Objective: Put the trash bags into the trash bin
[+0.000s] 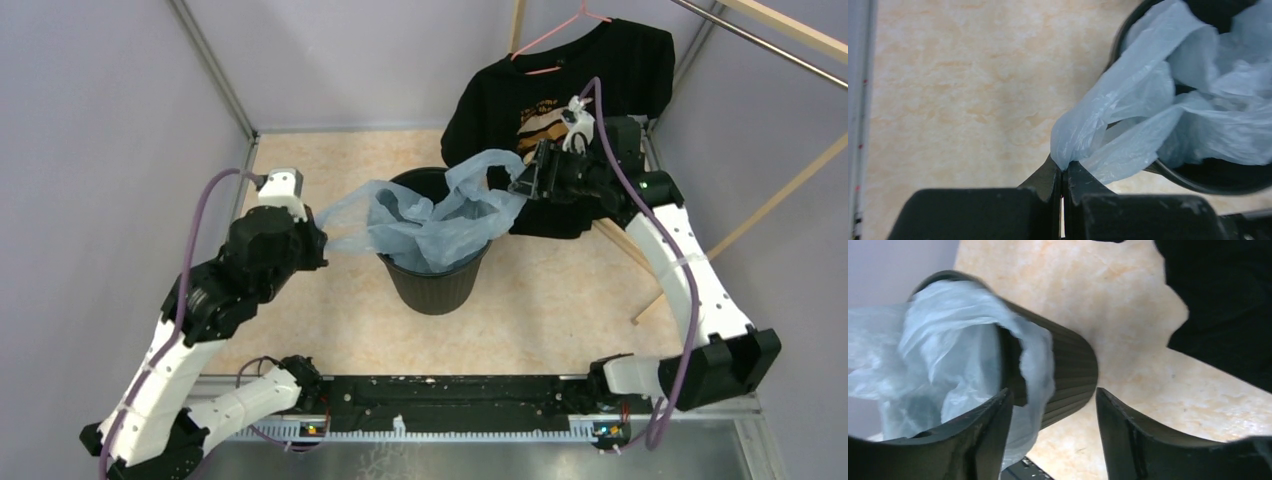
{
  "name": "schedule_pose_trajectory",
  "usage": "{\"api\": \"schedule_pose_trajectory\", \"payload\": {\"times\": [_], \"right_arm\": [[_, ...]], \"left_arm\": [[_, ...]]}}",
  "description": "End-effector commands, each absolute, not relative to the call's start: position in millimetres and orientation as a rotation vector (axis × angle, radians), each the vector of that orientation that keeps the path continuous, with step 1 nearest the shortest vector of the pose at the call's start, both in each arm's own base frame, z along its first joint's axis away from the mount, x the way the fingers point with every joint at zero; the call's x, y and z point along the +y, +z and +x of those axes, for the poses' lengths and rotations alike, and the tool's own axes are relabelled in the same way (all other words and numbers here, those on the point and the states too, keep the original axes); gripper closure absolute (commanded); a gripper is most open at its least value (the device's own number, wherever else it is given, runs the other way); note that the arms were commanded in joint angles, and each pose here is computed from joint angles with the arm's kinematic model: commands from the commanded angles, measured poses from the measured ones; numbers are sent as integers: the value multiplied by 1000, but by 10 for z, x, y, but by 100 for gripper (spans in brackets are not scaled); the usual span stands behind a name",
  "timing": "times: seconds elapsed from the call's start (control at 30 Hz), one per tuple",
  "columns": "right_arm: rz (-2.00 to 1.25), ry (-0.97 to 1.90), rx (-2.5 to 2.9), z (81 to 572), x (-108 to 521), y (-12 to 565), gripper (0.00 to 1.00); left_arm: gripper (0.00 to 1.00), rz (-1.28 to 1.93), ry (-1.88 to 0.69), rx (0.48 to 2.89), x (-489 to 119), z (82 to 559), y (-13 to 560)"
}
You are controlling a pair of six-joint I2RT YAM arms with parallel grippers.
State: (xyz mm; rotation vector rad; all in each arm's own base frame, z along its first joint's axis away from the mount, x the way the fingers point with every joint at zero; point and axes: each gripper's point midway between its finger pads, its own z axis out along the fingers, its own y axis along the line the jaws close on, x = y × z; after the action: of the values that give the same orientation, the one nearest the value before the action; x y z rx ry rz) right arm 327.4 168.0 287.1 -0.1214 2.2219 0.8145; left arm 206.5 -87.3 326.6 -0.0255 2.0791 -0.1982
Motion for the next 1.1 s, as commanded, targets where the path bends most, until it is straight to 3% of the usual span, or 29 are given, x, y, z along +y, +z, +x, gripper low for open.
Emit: {"api": "schedule_pose_trajectory", "payload": {"times": [0.0, 0.1, 0.33, 0.4, 0.47, 0.5, 0.63, 0.73, 0.87, 1.07], "right_arm": [[-141, 874, 2124, 2852, 1764, 3324, 32], [-57, 928, 2129, 2665, 1760, 3357, 25], [7, 1184, 2105, 2348, 2146, 3408, 23], [5, 1194, 2101, 2324, 2211, 3407, 24], [18, 1229, 2086, 2315, 2263, 3398, 27], [26, 1241, 2085, 2314, 2277, 3382, 31], [43, 1254, 2086, 2295, 2315, 3338, 64], [34, 1274, 2081, 2250, 2336, 3347, 70], [18, 1272, 2046, 2224, 2313, 3408, 79], [-23, 1286, 2023, 2185, 2321, 3435, 94]], "left_arm": [[100, 41, -475, 1974, -1177, 1951, 3586], [100, 45, -537, 1976, -1249, 1903, 3585], [100, 14, -542, 2016, -1252, 1884, 3466], [94, -3, -547, 2027, -1248, 1869, 3445], [81, -36, -549, 2049, -1234, 1852, 3402], [75, -63, -546, 2062, -1219, 1846, 3378], [44, -163, -616, 2106, -1261, 1773, 3311], [22, -163, -790, 2084, -1442, 1666, 3386], [11, -239, -914, 2066, -1537, 1617, 3399], [12, -293, -934, 2065, -1625, 1733, 3249]]}}
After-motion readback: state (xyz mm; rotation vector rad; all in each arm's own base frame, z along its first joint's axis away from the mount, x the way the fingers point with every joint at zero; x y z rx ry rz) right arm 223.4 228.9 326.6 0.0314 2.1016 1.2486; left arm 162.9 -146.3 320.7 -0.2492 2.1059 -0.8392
